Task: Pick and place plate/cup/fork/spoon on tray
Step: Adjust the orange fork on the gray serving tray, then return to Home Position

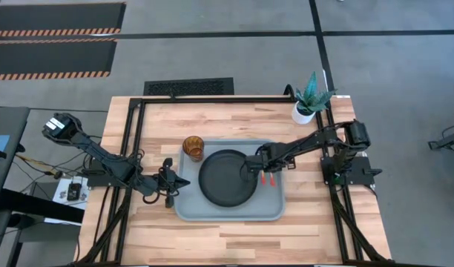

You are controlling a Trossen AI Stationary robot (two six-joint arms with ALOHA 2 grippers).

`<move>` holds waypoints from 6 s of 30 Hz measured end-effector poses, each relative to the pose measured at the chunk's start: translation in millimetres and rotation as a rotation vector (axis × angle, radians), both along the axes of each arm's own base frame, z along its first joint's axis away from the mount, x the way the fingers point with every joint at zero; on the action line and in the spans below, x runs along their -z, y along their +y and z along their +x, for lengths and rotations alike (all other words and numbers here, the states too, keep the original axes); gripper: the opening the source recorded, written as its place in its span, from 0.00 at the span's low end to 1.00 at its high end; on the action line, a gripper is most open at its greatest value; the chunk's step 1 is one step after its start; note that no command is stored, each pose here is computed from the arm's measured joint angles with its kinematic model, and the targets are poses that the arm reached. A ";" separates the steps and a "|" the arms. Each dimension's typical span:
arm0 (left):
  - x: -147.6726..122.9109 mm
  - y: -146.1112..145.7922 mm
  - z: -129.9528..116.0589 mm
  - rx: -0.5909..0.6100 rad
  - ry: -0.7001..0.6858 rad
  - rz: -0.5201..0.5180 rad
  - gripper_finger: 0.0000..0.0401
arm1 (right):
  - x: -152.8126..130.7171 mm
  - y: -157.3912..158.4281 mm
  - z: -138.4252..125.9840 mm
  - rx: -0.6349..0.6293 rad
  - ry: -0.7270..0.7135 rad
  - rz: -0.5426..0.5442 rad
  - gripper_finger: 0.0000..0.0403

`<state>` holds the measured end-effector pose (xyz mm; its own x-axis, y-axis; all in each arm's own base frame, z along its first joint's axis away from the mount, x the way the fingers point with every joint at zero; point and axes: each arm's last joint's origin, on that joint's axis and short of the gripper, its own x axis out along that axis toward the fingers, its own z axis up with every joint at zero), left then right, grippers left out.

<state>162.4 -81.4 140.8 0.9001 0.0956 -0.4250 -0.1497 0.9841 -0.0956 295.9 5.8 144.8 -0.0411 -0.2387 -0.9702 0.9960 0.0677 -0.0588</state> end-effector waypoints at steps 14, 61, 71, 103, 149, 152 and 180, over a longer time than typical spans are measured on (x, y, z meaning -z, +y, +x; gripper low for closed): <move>1.2 0.2 -0.6 -0.002 0.013 -0.004 0.00 | 0.1 -0.8 -1.9 0.019 0.014 -0.019 0.15; 1.7 0.3 -0.9 -0.007 0.016 -0.014 0.00 | -22.6 -0.7 -7.6 -0.250 0.016 0.005 0.10; 1.9 -0.5 -1.1 0.011 0.023 -0.027 0.00 | -50.4 28.4 -22.0 -0.500 -0.157 -0.265 0.01; -50.3 40.3 -27.0 0.091 -0.179 0.036 0.00 | -49.4 -17.9 -80.5 -1.227 -0.754 -0.783 0.01; -38.1 101.3 -64.7 -0.072 -0.403 0.174 0.00 | -33.9 -39.1 -176.4 -1.095 -0.839 -1.272 0.01; -36.4 100.6 -69.7 -0.082 -0.398 0.170 0.00 | -34.7 -38.5 -181.0 -1.116 -0.856 -1.257 0.01; -31.8 101.7 -71.1 -0.128 -0.356 0.167 0.00 | -23.1 -33.8 -202.7 -1.107 -0.852 -1.168 0.01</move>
<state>91.3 20.3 172.7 0.9645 0.2575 -0.0585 -0.2582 0.9661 -0.0035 93.2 -27.9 167.9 0.9523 -0.3040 0.0276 0.3051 0.9457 -0.1117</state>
